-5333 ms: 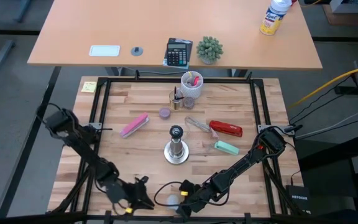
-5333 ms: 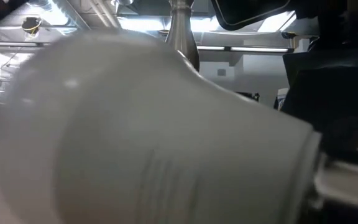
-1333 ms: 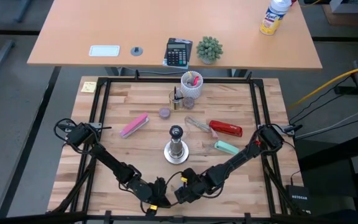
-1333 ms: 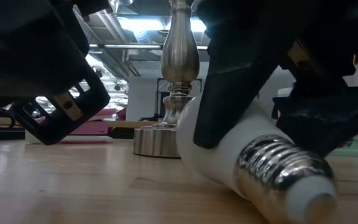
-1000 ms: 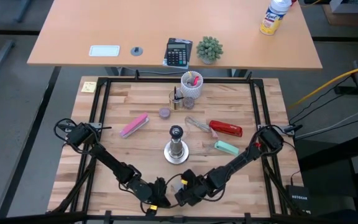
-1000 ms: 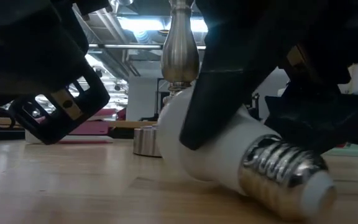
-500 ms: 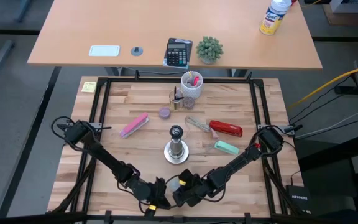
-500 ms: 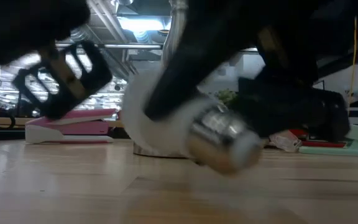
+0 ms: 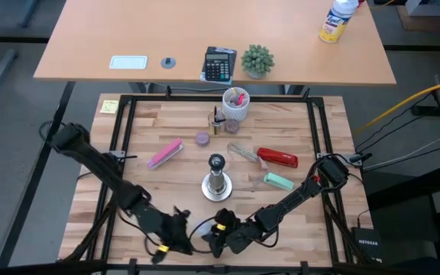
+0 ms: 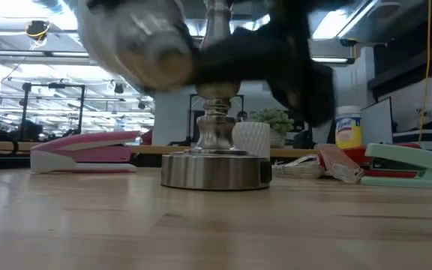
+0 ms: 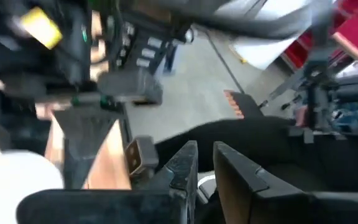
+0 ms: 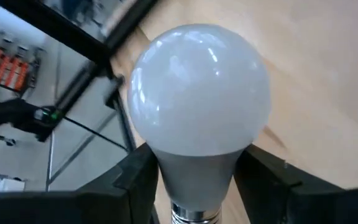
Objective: Screw lightbulb
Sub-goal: Insert the lightbulb into the lamp socket
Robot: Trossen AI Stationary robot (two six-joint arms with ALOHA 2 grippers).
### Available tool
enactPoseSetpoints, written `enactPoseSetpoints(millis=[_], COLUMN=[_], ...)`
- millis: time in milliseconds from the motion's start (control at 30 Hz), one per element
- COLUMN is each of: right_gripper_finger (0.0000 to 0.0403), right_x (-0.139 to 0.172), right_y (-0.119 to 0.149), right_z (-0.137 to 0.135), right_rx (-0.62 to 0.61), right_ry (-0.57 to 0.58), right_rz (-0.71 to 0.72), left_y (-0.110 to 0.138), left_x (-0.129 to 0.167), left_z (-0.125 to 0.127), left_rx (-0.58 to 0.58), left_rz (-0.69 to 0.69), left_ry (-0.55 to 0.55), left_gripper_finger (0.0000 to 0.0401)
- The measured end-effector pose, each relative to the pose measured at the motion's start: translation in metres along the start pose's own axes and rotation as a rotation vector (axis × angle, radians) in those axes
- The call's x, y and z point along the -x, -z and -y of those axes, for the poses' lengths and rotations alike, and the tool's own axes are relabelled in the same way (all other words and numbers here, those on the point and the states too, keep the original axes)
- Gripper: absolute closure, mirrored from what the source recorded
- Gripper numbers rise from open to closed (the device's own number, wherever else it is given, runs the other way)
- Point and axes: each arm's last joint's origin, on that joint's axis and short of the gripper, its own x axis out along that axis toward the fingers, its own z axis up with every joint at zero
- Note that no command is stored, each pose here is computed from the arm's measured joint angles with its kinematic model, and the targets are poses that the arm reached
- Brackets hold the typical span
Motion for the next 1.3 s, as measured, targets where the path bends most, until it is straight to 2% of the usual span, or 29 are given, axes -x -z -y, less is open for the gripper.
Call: enactPoseSetpoints(millis=[267,400,533,833,1067,1300], right_gripper_finger=[0.0211,0.0211,0.0211,0.021,0.021,0.021], right_x=[0.006,0.018,0.033,0.078,0.119,0.148], right_y=[-0.015,-0.027,-0.042,-0.082,-0.112,-0.135], right_z=[-0.019,-0.028,-0.039,-0.068,-0.083,-0.087], right_rx=[0.092,0.142,0.198,0.325,0.427,0.57], right_ry=[-0.113,-0.108,-0.096,-0.143,-0.156,0.017], right_rz=[0.153,0.224,0.31,0.457,0.548,0.68], left_y=[-0.031,-0.038,-0.042,-0.046,-0.051,-0.054], left_x=[0.084,0.119,0.14,0.151,0.149,0.136], left_z=[0.035,0.043,0.046,0.046,0.038,0.029], left_rx=[-0.147,-0.187,-0.221,-0.314,-0.302,-0.277], left_rz=[0.203,0.287,0.341,0.4,0.426,0.428], left_ry=[-0.11,-0.177,-0.225,-0.348,-0.417,-0.471], left_gripper_finger=[0.0356,0.0356,0.0356,0.0356,0.0356,0.0356])
